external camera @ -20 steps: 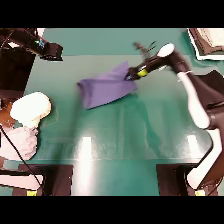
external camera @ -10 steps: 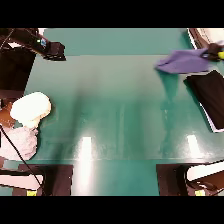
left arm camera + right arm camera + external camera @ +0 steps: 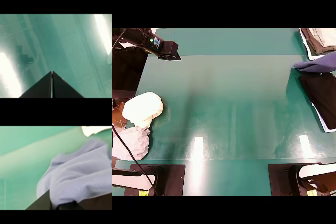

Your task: Fold the shirts.

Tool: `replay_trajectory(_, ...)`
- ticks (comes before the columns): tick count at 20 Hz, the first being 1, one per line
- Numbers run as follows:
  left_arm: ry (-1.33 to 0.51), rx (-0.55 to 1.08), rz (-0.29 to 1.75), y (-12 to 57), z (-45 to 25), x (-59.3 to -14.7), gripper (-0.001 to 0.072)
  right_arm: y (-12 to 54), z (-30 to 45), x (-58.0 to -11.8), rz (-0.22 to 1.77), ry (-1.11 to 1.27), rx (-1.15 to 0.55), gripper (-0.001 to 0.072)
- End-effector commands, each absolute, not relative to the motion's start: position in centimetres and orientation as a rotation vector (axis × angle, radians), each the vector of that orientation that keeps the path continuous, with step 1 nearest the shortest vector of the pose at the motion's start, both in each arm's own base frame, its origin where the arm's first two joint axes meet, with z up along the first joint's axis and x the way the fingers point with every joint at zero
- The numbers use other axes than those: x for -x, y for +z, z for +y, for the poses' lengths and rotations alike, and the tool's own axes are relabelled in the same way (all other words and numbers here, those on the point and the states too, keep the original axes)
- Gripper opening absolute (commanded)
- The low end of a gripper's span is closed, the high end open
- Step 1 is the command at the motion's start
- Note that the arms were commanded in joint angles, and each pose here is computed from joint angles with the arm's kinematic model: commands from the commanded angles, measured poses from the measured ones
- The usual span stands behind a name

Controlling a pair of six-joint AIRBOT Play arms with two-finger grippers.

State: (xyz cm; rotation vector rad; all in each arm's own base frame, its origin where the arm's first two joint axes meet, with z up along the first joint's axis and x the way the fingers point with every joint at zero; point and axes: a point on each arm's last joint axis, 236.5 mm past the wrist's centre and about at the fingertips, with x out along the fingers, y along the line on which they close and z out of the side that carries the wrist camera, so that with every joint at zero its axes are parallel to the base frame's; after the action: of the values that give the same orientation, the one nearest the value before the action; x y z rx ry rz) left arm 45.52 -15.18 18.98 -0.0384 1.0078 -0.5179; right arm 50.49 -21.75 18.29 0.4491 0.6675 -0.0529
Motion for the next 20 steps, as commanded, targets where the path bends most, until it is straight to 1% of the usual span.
replay_trajectory(1,-0.521,0.041,1.007,19.0,-15.2,-45.5,0.0023,22.5,-22.8,-50.0,0.549,-0.09,-0.42,0.0017)
replay_trajectory(4,-0.521,0.04,1.009,19.0,-15.2,-45.5,0.0023,24.5,-23.0,-48.4,0.528,-0.104,-0.406,0.0016)
replay_trajectory(7,-0.521,0.04,1.008,19.0,-15.2,-45.5,0.0023,23.9,-22.6,-46.6,0.592,-0.086,-0.417,0.0017)
replay_trajectory(9,-0.521,0.04,1.009,19.0,-15.2,-45.5,0.0023,22.5,-22.1,-45.1,0.674,-0.067,-0.432,0.0017)
replay_trajectory(11,-0.521,0.039,1.009,19.0,-15.2,-45.5,0.0023,20.2,-22.7,-43.0,0.799,-0.124,-0.435,0.0018)
replay_trajectory(16,-0.525,0.033,1.006,19.0,-15.2,-45.5,0.0023,15.7,-25.5,-36.4,1.091,-0.365,-0.452,0.002)
replay_trajectory(20,-0.525,0.033,1.005,19.0,-15.2,-45.5,0.0023,14.0,-27.0,-31.4,1.268,-0.544,-0.466,0.0033)
